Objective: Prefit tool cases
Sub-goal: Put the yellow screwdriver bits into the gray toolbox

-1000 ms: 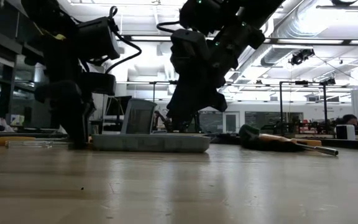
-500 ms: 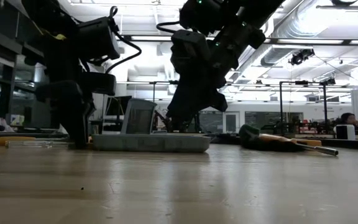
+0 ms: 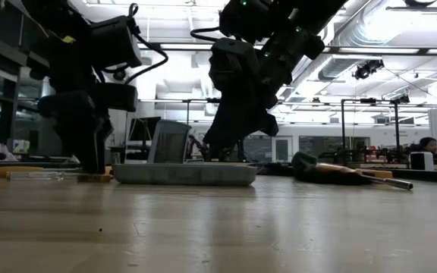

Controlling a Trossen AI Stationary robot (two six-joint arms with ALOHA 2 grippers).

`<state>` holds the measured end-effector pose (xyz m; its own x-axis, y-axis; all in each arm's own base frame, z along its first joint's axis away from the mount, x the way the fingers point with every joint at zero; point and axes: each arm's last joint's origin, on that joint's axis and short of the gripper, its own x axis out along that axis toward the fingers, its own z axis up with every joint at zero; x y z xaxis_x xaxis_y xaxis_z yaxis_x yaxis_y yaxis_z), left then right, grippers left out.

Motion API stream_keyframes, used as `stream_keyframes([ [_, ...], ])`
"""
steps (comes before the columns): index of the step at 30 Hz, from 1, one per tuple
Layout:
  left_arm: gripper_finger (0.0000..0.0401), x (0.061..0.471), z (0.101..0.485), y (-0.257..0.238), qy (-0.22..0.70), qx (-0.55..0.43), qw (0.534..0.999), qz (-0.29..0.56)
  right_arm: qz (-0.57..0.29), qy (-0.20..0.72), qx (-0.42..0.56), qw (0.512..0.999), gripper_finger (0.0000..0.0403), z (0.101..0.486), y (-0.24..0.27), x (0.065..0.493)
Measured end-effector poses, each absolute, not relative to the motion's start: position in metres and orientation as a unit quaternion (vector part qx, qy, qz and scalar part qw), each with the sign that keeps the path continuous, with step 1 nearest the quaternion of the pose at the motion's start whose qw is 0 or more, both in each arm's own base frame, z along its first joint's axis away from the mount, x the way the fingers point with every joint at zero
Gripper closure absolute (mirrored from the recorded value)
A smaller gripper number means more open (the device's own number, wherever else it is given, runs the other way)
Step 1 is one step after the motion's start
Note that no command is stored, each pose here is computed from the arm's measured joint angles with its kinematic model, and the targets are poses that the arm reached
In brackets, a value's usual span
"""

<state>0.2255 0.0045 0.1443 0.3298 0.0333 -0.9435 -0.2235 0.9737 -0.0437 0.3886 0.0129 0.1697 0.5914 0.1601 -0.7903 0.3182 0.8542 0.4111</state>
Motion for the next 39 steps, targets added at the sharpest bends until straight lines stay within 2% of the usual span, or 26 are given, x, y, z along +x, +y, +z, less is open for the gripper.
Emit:
stream_keyframes([
  [11,0.0199,0.227,0.146,0.007,0.571,0.006,0.821,0.007,-0.041,0.45,0.256,0.855,0.0289,0.17,0.013,0.389],
  [17,0.0199,0.23,0.147,0.016,0.556,0.019,0.83,-0.031,-0.026,0.44,0.239,0.865,0.0289,0.178,0.003,0.387],
  [28,0.0199,0.23,0.136,0.021,0.576,0.067,0.809,-0.091,-0.038,0.428,0.225,0.875,0.0289,0.193,-0.024,0.38],
  [39,0.0211,0.231,0.123,0.022,0.608,0.048,0.789,-0.074,-0.043,0.442,0.225,0.867,0.0289,0.191,-0.025,0.377],
])
